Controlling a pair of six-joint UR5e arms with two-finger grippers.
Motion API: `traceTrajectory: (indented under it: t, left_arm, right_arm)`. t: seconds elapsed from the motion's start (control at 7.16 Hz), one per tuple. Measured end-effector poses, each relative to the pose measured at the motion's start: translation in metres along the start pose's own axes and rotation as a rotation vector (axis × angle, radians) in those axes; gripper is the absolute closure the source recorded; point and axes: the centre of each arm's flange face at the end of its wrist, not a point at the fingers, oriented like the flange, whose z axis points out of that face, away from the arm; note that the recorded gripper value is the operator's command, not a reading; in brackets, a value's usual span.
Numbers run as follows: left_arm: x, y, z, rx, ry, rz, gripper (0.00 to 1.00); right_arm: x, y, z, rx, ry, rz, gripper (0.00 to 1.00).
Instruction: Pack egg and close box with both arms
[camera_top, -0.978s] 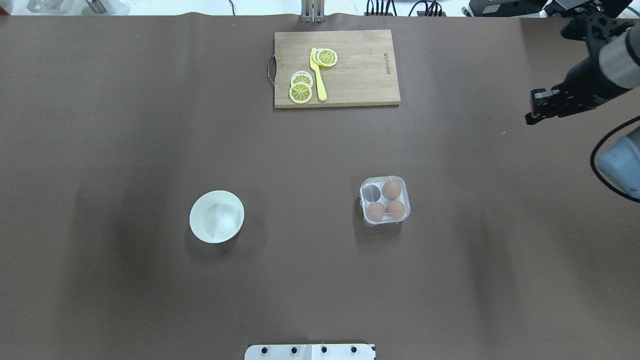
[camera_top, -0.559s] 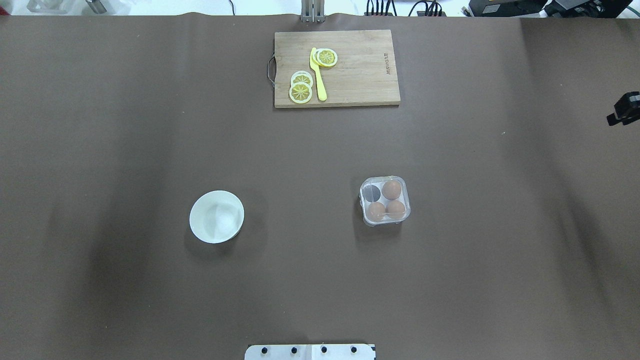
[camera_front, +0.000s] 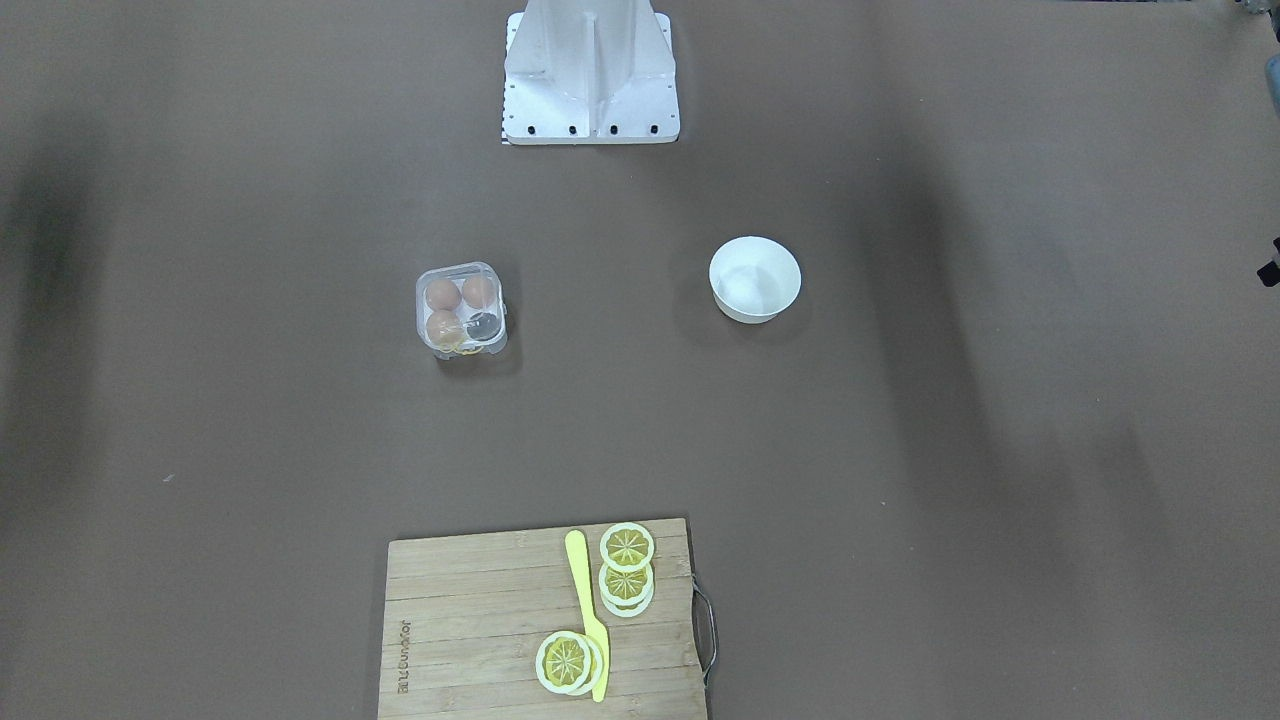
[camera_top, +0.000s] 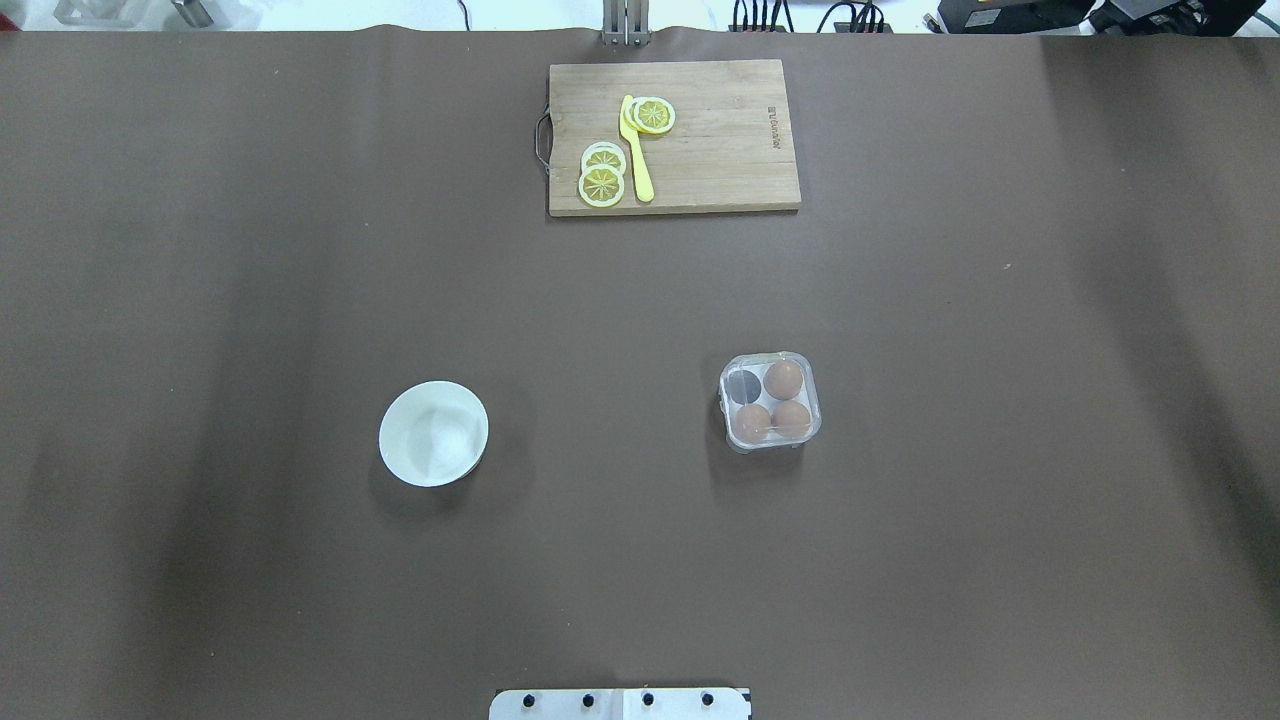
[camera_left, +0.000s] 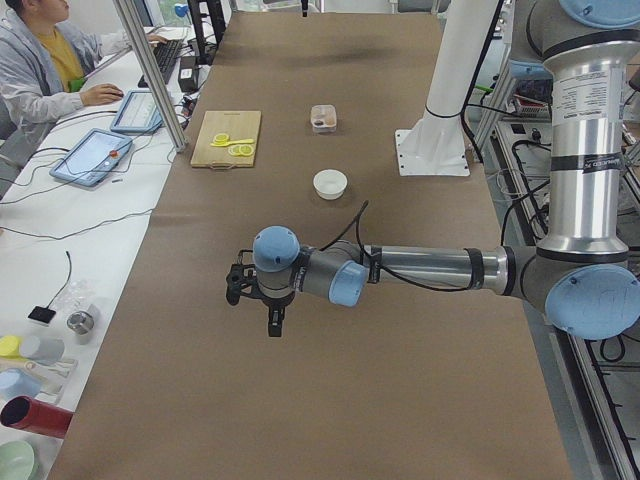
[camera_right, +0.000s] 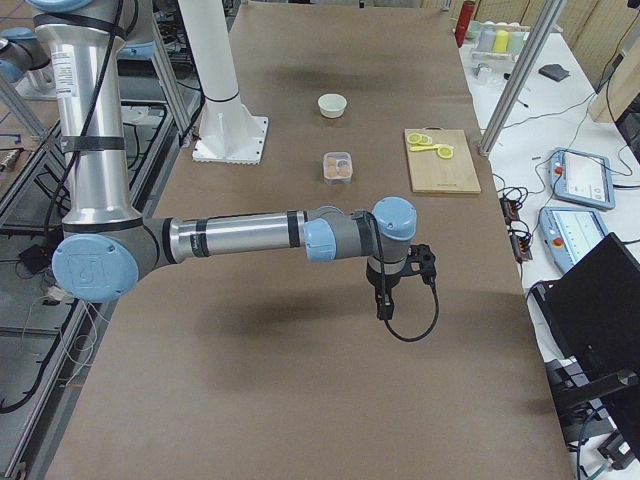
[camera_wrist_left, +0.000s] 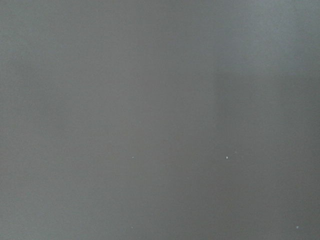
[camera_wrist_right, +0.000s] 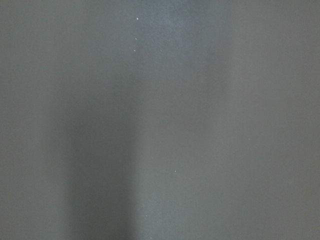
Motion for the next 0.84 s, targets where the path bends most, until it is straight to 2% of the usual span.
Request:
traceTrajectory:
  t: [0.28,0.56,0.84]
  left_arm:
    - [-0.019,0.02,0.007,-0.016,-0.046,-0.006,0.03]
    - [-0.026,0.032,0.006,-0.022,-0.052,-0.008,0.02]
    - [-0.026,0.031,0.002,-0.037,-0.057,0.064,0.02]
  right_arm:
    - [0.01,-0.002,0.007,-0.048,0.02,-0.041,0.0]
    - [0.016,-0.004,0.01,-0.07,0.031,-0.052,0.0]
    - [0.019,-0.007,0.008,-0.068,0.035,-0.049,0.0]
